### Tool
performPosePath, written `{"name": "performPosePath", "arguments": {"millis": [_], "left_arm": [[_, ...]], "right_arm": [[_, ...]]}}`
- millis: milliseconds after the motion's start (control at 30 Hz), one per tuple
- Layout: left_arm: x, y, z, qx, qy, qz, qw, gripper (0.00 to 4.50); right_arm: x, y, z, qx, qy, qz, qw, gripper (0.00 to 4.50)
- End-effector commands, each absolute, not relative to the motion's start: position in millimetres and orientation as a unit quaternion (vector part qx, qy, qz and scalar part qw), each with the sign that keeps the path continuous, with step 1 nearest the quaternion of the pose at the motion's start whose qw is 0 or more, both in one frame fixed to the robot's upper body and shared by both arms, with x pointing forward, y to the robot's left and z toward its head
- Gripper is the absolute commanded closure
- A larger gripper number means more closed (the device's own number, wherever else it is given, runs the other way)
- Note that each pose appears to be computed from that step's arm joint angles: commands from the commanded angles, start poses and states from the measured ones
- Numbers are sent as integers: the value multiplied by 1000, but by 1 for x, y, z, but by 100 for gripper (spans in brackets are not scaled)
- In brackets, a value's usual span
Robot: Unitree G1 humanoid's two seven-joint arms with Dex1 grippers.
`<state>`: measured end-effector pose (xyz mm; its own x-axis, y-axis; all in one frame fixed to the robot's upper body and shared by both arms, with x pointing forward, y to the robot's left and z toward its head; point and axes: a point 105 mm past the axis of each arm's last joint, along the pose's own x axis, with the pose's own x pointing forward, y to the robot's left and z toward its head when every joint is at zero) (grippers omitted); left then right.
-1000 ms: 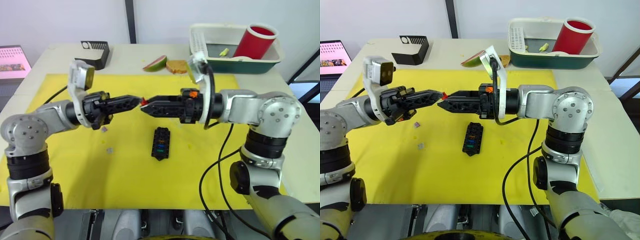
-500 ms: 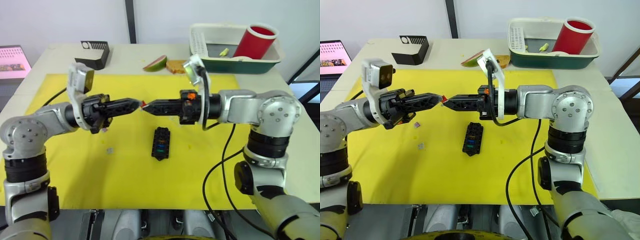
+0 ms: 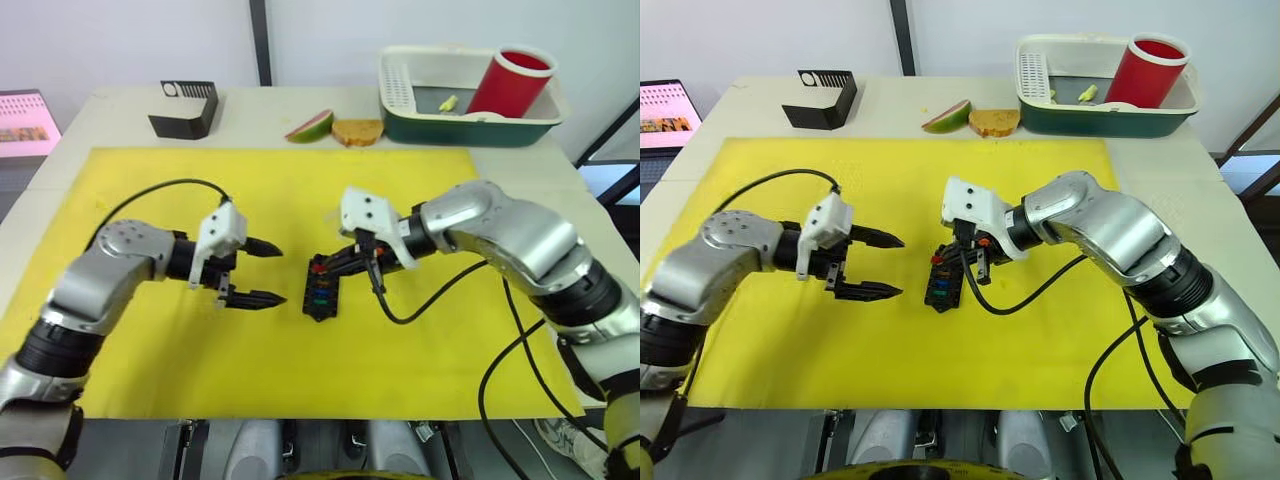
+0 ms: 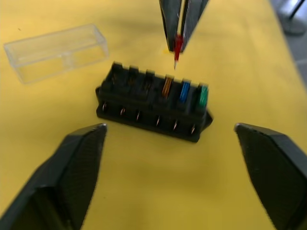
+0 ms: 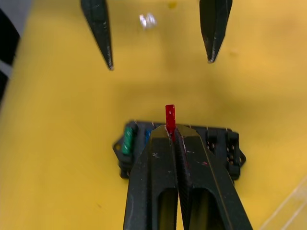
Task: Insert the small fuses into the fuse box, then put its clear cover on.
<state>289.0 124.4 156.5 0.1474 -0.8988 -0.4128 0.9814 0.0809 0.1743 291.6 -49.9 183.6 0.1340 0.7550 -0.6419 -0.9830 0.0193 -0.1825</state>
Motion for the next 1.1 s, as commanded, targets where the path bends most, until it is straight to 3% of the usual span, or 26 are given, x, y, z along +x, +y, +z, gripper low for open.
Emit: {"name": "performPosePath", "arguments": {"millis": [33, 1100], "left_arm": [[292, 120, 162, 246, 62, -650, 716, 5], [298, 104, 151, 268, 41, -660, 701, 5]], "right_arm": [[295, -46, 190, -333, 175, 625, 684, 450], [303, -45, 174, -356, 210, 601, 684, 450]]}}
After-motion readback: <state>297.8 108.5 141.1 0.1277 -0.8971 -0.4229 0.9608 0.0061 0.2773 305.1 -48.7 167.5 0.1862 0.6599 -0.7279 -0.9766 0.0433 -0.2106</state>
